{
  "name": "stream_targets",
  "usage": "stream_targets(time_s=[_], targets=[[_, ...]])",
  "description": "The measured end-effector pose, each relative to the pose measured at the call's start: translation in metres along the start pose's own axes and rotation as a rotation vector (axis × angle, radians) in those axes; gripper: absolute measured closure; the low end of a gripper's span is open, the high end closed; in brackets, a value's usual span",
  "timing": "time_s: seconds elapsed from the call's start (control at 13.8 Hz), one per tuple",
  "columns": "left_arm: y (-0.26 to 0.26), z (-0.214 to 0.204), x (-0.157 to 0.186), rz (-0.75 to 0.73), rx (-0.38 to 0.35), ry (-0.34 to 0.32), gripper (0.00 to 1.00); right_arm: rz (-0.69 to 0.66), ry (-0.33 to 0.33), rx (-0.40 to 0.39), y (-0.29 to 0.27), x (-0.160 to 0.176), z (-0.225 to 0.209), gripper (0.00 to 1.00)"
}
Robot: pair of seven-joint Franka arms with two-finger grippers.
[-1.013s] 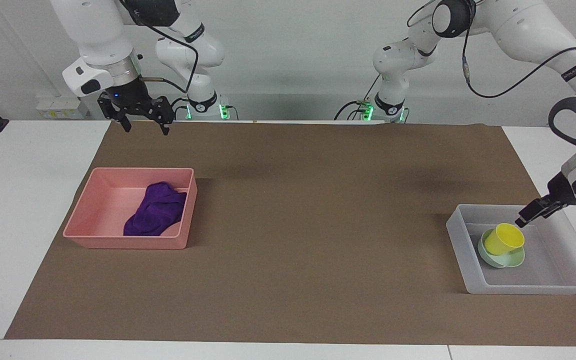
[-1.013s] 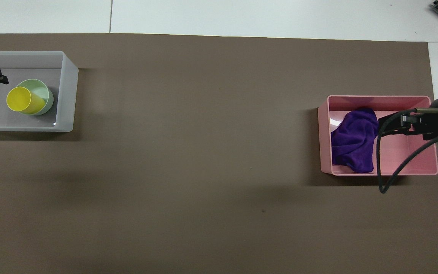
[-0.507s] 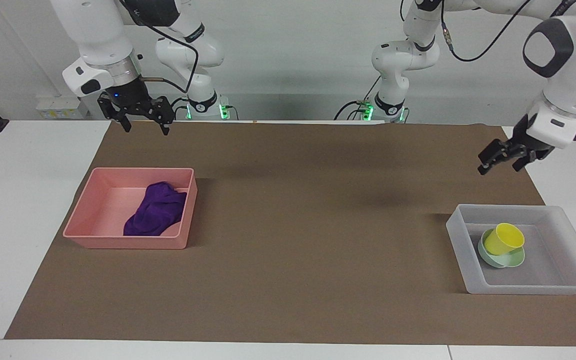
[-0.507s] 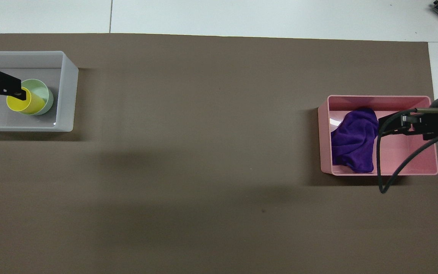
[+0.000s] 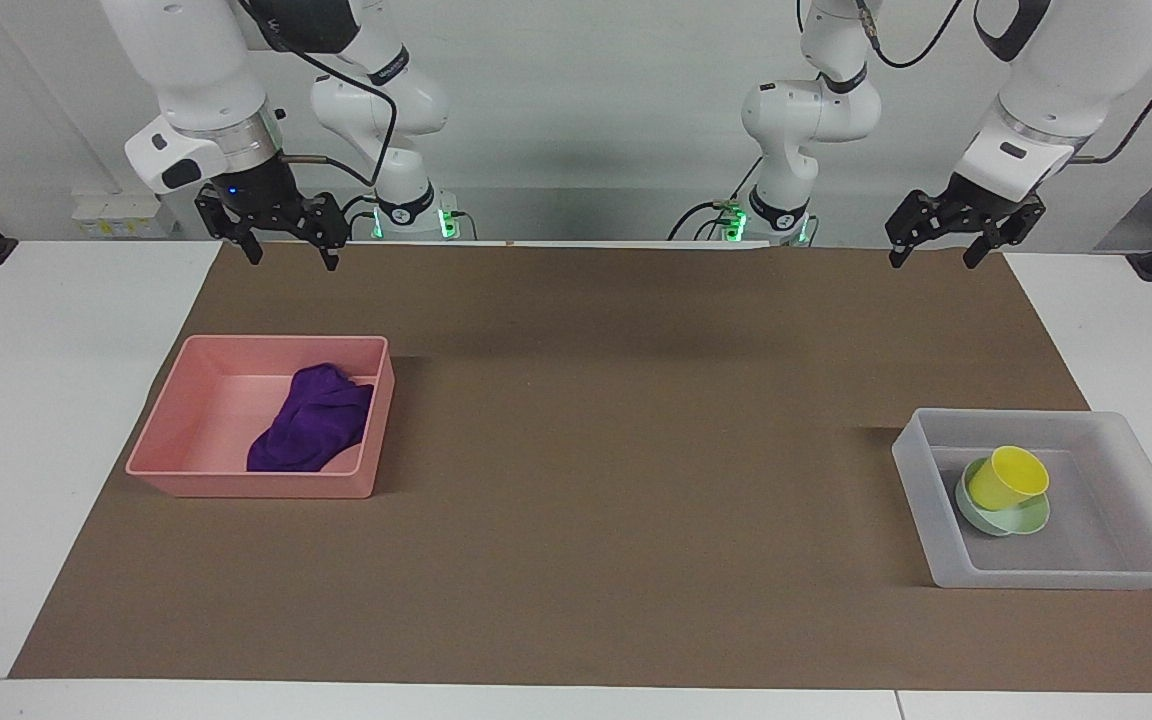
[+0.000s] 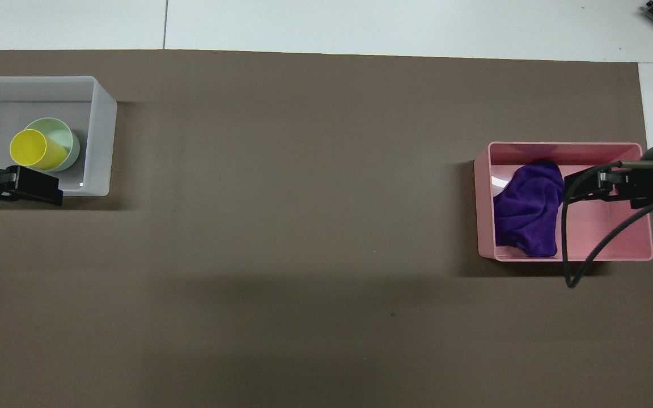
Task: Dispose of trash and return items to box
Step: 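Open the left gripper and withdraw it from the clear bin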
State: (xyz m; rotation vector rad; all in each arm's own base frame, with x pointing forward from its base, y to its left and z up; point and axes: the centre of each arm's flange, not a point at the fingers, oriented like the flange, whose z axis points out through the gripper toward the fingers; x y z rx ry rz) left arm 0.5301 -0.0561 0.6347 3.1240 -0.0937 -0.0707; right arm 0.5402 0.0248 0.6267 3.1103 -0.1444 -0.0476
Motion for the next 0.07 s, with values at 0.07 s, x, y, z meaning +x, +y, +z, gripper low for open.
stream_targets(time_s=[0.07], targets=[[-0.0012, 0.0014, 0.0005, -0.001, 0.000, -0.005, 0.00, 0.000, 0.000, 0.000, 0.0000, 0.0000, 0.0000, 0.00]])
